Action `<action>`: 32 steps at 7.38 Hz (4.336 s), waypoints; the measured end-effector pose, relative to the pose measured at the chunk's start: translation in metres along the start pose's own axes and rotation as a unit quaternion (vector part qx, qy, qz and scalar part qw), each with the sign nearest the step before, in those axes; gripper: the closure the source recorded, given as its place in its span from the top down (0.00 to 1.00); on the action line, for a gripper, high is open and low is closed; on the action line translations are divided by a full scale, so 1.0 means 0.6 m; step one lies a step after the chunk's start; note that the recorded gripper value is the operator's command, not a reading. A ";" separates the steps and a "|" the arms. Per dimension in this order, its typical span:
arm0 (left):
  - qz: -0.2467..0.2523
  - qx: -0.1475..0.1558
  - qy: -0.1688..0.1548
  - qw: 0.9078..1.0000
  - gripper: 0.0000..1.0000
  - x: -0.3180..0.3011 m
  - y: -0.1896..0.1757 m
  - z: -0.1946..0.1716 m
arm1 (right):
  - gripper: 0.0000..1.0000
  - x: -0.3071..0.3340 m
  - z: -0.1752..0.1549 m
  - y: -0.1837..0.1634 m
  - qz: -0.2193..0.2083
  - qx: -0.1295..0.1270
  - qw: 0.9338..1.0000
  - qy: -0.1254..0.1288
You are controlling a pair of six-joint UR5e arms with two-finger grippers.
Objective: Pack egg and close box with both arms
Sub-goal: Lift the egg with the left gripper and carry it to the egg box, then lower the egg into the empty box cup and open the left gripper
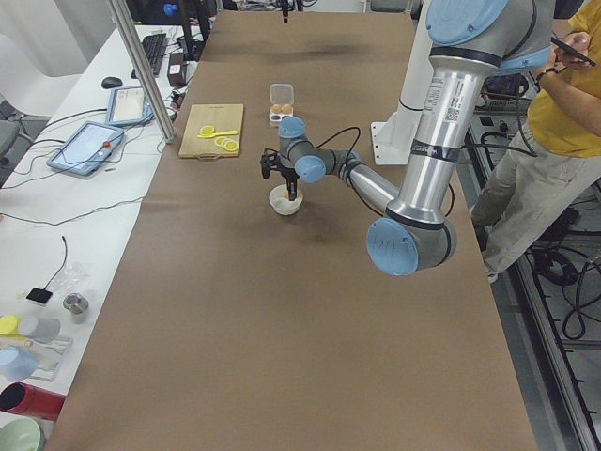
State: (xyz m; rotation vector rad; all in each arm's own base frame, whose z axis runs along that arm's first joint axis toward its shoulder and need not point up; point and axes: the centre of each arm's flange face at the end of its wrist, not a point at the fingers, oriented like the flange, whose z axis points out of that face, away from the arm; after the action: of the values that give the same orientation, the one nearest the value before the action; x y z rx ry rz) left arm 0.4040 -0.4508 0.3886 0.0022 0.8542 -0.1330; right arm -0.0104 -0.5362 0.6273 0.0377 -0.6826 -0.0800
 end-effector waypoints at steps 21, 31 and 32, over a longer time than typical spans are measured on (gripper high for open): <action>0.148 0.079 0.080 0.983 0.09 0.621 -0.070 -0.043 | 1.00 -0.006 -0.004 0.002 -0.005 0.002 1.000 -0.002; 0.215 0.085 0.066 0.971 0.08 0.707 0.029 0.003 | 1.00 -0.009 -0.009 0.014 -0.005 0.004 1.000 -0.003; 0.214 0.090 0.065 0.970 0.09 0.708 0.027 0.002 | 1.00 -0.009 -0.008 0.015 -0.004 0.004 1.000 -0.003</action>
State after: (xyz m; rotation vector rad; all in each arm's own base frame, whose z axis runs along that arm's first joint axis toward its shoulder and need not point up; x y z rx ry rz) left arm 0.6825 -0.4844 0.0692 0.3669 0.9515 0.1991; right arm -0.0106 -0.5270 0.6207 0.0488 -0.6884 -0.0857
